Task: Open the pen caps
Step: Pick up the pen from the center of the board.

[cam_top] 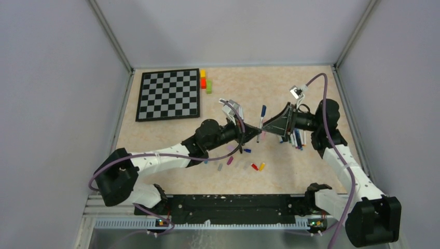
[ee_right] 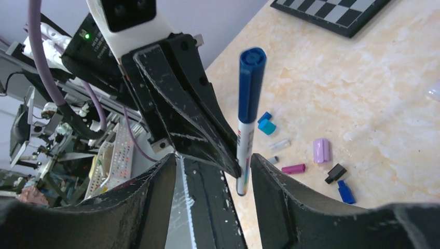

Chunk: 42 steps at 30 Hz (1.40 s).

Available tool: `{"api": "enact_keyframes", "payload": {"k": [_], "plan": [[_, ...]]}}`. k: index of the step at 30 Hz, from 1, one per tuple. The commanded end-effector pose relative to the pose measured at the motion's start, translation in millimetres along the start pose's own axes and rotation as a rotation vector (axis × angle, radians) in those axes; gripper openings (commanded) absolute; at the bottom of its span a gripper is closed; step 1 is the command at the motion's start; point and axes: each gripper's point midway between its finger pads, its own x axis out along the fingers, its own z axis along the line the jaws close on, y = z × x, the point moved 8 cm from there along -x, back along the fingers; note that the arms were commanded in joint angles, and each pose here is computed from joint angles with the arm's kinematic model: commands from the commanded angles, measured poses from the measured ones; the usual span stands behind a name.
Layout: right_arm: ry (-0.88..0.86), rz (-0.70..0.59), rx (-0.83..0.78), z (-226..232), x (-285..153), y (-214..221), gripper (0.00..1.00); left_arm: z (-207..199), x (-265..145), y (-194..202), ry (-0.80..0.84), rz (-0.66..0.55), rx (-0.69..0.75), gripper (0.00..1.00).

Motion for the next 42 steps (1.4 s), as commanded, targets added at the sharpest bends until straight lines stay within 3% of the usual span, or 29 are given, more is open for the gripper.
{"api": "enact_keyframes", "payload": {"k": [1, 13, 32, 42], "plan": [[-0.005, -0.076, -0.051, 10, -1, -14, 0.53, -17, 14, -20, 0.053, -0.087, 0.026, 0.00], [0.071, -0.075, -0.083, -1, -4, -12, 0.52, -19, 12, -14, 0.066, -0.075, 0.020, 0.00], [0.039, -0.088, -0.018, -10, 3, -8, 0.31, -25, 17, -15, 0.103, -0.076, 0.018, 0.03], [-0.016, -0.074, -0.059, -5, 6, -9, 0.03, -23, 19, -12, 0.104, -0.065, 0.021, 0.09]]}}
